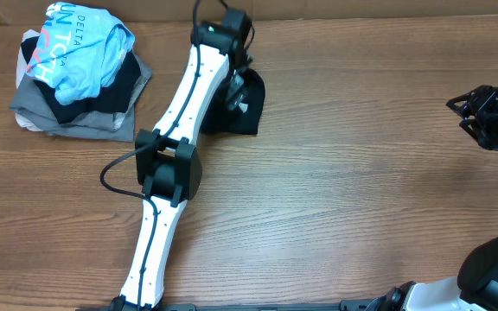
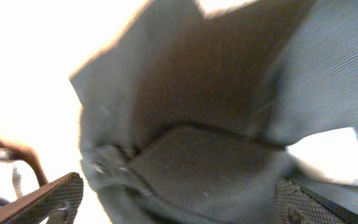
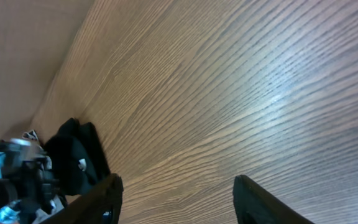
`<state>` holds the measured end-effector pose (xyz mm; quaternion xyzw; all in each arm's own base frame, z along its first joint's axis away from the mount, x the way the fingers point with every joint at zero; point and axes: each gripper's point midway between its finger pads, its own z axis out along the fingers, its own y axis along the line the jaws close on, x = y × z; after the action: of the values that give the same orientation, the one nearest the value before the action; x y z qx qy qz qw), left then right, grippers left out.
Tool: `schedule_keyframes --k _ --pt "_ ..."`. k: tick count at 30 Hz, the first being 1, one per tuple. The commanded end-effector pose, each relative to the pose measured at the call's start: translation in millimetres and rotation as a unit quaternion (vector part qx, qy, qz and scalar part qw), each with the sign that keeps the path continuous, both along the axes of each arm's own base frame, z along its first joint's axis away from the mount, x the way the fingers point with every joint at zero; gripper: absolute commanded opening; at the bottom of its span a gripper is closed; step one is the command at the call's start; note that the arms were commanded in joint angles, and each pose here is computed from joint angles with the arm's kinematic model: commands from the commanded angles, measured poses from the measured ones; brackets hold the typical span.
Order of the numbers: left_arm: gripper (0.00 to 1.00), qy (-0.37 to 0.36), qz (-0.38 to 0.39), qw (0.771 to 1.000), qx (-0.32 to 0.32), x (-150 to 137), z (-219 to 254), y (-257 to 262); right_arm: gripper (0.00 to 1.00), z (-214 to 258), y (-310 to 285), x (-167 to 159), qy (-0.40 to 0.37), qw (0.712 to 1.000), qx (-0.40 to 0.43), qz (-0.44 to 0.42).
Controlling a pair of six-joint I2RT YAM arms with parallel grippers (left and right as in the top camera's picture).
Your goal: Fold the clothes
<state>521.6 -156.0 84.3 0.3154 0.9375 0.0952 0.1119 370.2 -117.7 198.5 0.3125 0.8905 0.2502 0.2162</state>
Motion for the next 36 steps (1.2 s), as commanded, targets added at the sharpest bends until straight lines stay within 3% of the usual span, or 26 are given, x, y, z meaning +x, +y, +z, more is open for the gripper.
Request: schedule_keyframes --k 1,4,8,18,23,28,36 --pt "1.0 -0.026 0.006 0.985 -0.169 -5.4 57.2 -65.0 0.61 0.1 -0.2 1.2 -0.001 1.0 -0.007 0.003" --pt "1.0 -0.007 0.047 0.967 -0.248 -15.0 73.8 -89.3 0.62 0.1 -0.2 1.2 -0.001 1.0 -0.007 0.003" --pt "1.0 0.021 0.115 0.958 -0.26 -21.6 60.9 -96.3 0.64 0.2 -0.4 1.4 -0.001 1.0 -0.008 0.003" --pt "0.97 0.012 0.192 0.97 -0.145 -18.8 -5.3 -74.3 0.66 0.2 -0.8 1.9 -0.004 1.0 -0.011 0.007" --pt "0.97 0.001 0.199 0.972 -0.124 -12.9 -24.5 -68.1 0.68 -0.1 -0.1 1.3 -0.006 1.0 -0.016 0.015" --pt "0.85 0.004 0.199 0.973 -0.121 -12.2 -44.9 -70.7 0.68 0.0 -0.1 1.5 -0.006 1.0 -0.017 0.017" --pt "0.81 0.013 0.19 0.979 -0.072 -26.5 -89.4 -66.2 0.68 0.2 -0.5 2.0 -0.007 1.0 -0.017 0.016"
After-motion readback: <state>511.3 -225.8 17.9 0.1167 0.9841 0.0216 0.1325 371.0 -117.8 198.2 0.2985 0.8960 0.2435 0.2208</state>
